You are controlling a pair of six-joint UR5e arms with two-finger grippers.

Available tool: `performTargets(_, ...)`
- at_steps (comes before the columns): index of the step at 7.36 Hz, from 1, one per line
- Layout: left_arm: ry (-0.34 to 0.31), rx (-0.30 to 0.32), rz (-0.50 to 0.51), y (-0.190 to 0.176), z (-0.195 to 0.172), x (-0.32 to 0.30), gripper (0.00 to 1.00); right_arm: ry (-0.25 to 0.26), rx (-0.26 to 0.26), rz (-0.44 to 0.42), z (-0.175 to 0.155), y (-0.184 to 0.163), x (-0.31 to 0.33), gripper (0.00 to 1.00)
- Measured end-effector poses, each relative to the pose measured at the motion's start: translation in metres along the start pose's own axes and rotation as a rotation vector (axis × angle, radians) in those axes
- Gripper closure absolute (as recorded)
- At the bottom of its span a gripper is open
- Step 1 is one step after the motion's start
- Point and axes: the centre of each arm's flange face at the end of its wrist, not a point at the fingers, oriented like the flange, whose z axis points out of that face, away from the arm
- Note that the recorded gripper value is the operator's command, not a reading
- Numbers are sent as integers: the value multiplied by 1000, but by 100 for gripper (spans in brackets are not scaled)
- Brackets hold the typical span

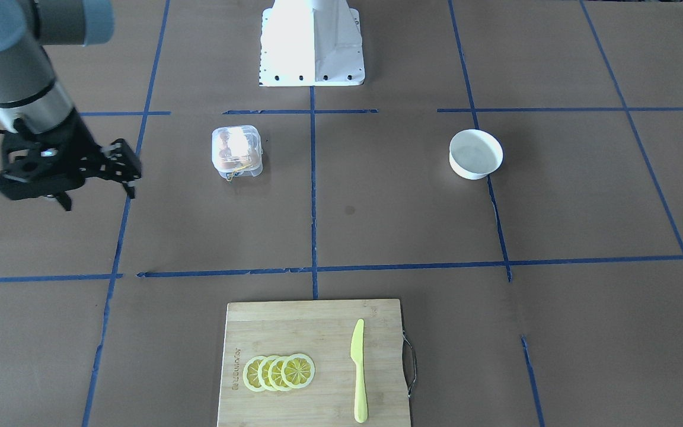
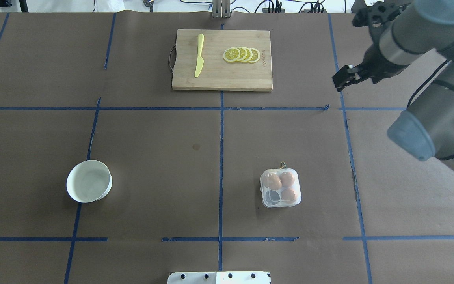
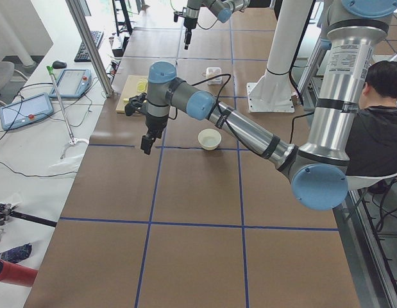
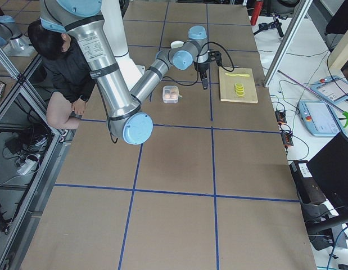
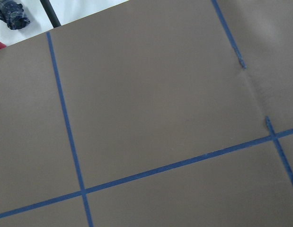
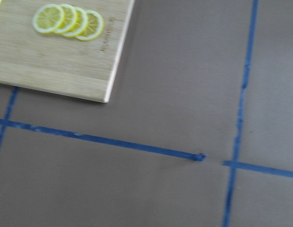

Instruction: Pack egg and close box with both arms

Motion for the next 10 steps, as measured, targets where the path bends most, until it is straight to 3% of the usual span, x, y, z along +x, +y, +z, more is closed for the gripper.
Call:
performTargets(2, 33, -34, 64, 32, 25, -43, 0, -5, -65, -75, -5, 34, 116, 0)
performTargets(4, 66, -17, 102, 68, 56, -63, 0, -49, -115, -5, -5, 87, 200, 0)
performTargets(6, 71, -27, 100, 86, 87, -82, 0, -56, -130, 6, -3, 115, 269, 0)
performTargets(8, 85, -74, 57, 94, 100, -89, 0, -31, -169, 19, 13, 136, 308, 0)
performTargets(10, 106, -132, -99, 100, 104, -89, 0, -43, -195, 87, 30, 141, 342, 0)
